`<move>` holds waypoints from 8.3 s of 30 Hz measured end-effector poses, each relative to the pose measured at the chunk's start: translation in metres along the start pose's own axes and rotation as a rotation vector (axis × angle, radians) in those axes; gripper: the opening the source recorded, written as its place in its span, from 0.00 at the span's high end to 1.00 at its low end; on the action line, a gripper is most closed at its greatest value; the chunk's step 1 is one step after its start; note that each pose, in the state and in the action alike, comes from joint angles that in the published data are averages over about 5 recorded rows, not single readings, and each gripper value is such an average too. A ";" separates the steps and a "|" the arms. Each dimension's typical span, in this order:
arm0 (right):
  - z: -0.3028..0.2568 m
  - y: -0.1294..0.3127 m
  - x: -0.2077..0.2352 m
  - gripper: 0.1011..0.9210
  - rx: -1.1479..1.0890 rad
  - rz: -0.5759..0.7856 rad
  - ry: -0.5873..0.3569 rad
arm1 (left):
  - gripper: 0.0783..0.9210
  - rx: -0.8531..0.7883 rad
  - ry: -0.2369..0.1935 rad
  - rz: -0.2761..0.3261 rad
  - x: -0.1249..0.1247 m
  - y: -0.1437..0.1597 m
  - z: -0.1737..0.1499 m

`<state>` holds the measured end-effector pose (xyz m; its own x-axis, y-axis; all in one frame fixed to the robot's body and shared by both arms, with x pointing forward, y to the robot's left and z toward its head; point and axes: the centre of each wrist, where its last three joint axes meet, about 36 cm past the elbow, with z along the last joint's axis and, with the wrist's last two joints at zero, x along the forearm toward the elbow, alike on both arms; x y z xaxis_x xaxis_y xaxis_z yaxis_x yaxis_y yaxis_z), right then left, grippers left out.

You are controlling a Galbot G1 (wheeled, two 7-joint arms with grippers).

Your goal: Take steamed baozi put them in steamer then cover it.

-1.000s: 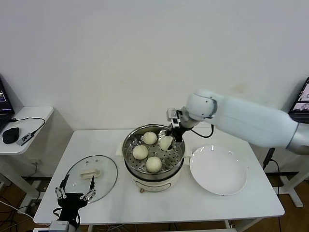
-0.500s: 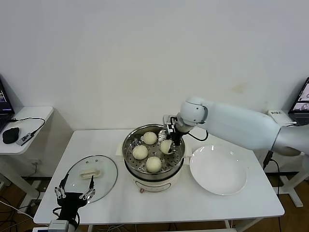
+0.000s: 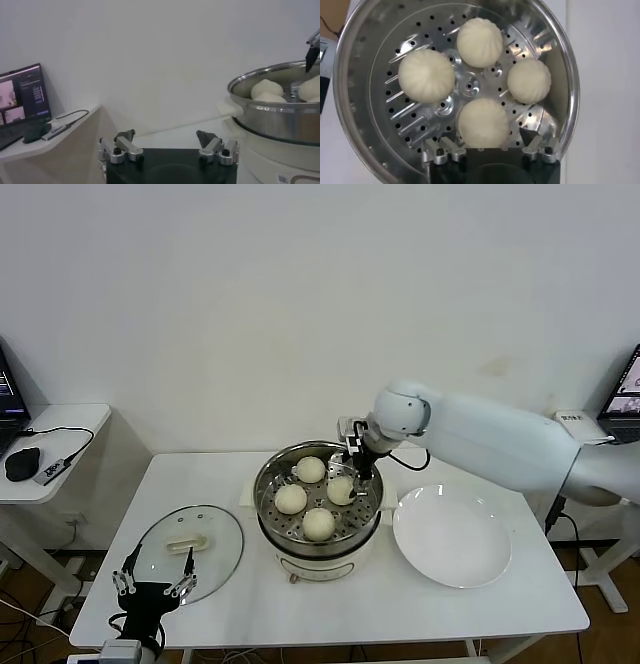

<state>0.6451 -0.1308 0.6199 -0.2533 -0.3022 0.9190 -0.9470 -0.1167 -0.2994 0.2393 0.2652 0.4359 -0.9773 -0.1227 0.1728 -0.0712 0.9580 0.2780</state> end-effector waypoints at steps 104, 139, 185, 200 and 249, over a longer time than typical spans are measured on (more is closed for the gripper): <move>0.222 0.470 -0.079 0.12 -1.131 1.290 -0.424 | 0.40 -1.380 -0.083 0.083 -0.205 0.052 0.146; 0.212 0.464 -0.087 0.12 -1.093 1.256 -0.443 | 0.92 -1.262 -0.167 -0.092 -0.191 0.103 0.055; 0.175 0.464 -0.122 0.12 -0.980 1.208 -0.353 | 0.92 -1.246 -0.288 0.073 -0.170 -0.150 -0.118; 0.176 0.465 -0.128 0.12 -0.975 1.203 -0.351 | 0.92 -1.252 -0.271 0.098 -0.172 -0.192 -0.109; 0.186 0.475 -0.131 0.12 -0.968 1.187 -0.341 | 0.14 -1.112 -0.369 0.118 -0.079 -0.160 -0.096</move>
<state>0.2650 -0.3227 0.3099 -0.9888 0.0160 0.1482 -0.0430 0.9215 -0.3860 0.3470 0.0972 0.4687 -0.9777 0.2091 0.0188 0.0581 0.1833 0.9813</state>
